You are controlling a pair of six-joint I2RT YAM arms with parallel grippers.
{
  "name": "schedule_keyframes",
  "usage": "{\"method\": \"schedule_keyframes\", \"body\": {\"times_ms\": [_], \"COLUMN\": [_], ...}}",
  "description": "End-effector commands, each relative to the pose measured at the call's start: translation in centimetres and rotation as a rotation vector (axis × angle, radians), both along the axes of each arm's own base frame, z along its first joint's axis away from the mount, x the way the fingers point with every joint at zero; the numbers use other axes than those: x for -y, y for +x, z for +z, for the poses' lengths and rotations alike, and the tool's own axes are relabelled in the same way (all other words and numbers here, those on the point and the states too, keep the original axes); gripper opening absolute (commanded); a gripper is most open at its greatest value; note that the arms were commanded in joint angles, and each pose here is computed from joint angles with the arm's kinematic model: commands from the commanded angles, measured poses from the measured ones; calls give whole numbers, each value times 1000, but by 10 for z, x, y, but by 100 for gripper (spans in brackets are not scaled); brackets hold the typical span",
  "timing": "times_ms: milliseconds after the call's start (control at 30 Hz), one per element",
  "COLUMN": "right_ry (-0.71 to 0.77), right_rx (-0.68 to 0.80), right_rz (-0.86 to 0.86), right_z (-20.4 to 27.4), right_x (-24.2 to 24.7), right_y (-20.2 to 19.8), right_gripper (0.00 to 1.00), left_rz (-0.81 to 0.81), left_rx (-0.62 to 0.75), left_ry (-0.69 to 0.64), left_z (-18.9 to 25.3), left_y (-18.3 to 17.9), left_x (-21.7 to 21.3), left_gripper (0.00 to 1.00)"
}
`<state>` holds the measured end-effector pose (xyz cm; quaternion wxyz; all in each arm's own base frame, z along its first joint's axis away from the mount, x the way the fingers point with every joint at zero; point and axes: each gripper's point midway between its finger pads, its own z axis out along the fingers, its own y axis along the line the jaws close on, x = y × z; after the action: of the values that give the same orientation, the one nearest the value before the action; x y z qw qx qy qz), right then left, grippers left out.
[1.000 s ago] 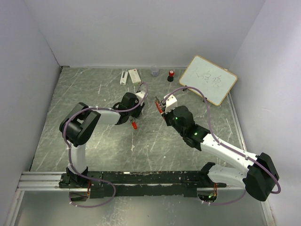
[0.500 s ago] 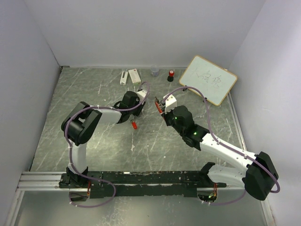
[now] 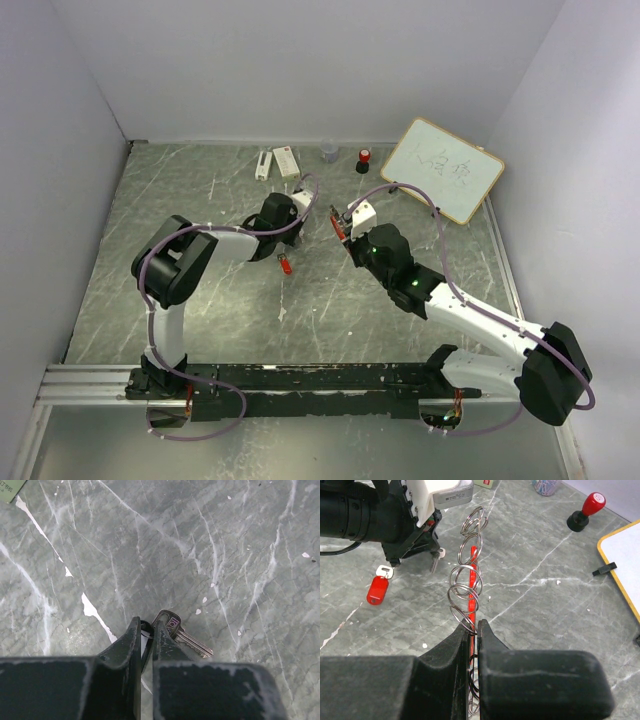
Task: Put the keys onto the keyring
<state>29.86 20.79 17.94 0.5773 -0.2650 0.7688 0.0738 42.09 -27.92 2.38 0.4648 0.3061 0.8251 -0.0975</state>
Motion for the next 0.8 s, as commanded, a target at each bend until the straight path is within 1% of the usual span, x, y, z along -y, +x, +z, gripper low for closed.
{"method": "schedule_keyframes", "body": {"times_ms": [0, 100, 333, 567, 767], "right_ry": [21, 25, 30, 37, 49], "right_rx": [30, 33, 37, 39, 52], "right_rz": [-6, -10, -15, -14, 17], "right_z": [7, 9, 11, 13, 18], "right_x": [2, 3, 5, 5, 2], "right_y": [2, 2, 1, 1, -3], "right_gripper": [0, 0, 0, 0, 0], "left_rz": [2, 2, 5, 5, -26], "left_rx": [13, 24, 70, 75, 103], "left_ry": [-36, -60, -105, -124, -196], "left_z": [15, 27, 61, 72, 99], "left_y": [6, 2, -8, -15, -26], "left_x": [3, 2, -3, -6, -3], "left_gripper": [9, 7, 7, 7, 7]}}
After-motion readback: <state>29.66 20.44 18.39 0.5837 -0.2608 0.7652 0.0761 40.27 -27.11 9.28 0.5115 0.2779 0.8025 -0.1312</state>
